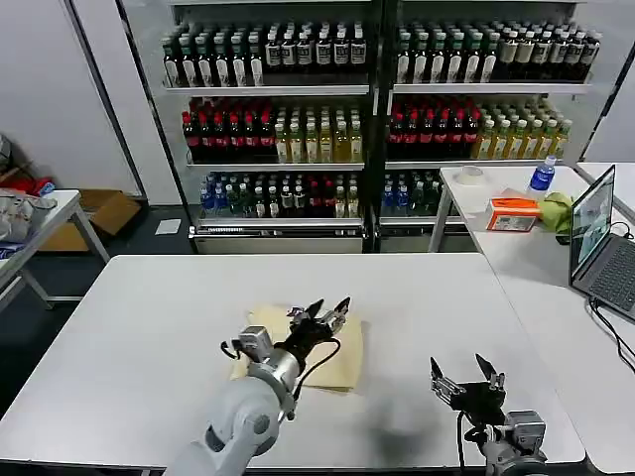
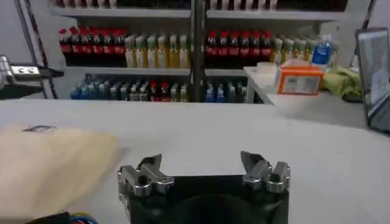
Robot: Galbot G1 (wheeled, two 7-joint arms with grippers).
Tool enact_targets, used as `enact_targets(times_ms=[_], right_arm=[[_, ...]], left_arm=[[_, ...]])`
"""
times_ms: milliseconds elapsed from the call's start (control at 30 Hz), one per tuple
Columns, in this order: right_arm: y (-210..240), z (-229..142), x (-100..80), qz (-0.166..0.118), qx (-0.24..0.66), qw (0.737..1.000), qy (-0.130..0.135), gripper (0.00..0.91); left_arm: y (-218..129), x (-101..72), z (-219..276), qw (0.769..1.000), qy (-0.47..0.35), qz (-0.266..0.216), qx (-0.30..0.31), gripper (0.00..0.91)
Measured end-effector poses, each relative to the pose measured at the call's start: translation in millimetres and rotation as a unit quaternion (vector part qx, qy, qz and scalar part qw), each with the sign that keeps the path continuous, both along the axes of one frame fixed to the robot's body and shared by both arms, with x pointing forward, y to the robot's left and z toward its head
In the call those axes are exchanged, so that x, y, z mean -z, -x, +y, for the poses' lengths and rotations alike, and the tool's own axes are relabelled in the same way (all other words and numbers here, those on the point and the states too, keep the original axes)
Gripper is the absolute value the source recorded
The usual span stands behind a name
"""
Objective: Fold and organize the clothes.
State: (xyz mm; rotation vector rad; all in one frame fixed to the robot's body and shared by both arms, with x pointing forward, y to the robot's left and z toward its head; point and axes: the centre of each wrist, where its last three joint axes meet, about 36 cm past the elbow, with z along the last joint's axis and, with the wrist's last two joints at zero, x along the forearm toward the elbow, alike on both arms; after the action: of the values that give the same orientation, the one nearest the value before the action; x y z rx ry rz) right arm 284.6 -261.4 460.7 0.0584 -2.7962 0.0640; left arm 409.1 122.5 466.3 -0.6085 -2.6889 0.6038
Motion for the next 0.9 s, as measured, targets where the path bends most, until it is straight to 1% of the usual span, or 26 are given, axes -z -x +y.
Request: enact_targets(times_ms=[100,200,333,533,733,900], right_arm=[[-2.1,1.4,1.6,-0.015,-0.004,1.0,0.004,0.907],[-4.6,4.2,3.9,-0.031,-0.007,0.999,0.004,0.907],[-6.2,8.9,6.9,-0.051,-0.013,0.999,0.003,0.907],[-7.5,16.2,8.3,-0.081,-0.018,0.997,0.003,0.907],[-6.6,18.7,7.5,-0.099,-0.016,0.995,0.009,0.907],[-5.3,20.4,6.3,-0.106,-0.017,0.994,0.009,0.907]], left_arm=[[7.2,-6.1,18.9,0.999,-0.008,-0.024,-0.021,0.907],[16.6,-8.0,43.3,0.997,-0.026,-0.045,-0.052,0.907],[32.7,-4.6,75.8,0.991,-0.061,-0.068,-0.101,0.907],[60.6,1.5,117.9,0.974,-0.12,-0.094,-0.165,0.907],[82.2,2.6,142.7,0.961,-0.161,-0.108,-0.198,0.907],[95.4,2.7,152.7,0.954,-0.183,-0.112,-0.209,0.907]])
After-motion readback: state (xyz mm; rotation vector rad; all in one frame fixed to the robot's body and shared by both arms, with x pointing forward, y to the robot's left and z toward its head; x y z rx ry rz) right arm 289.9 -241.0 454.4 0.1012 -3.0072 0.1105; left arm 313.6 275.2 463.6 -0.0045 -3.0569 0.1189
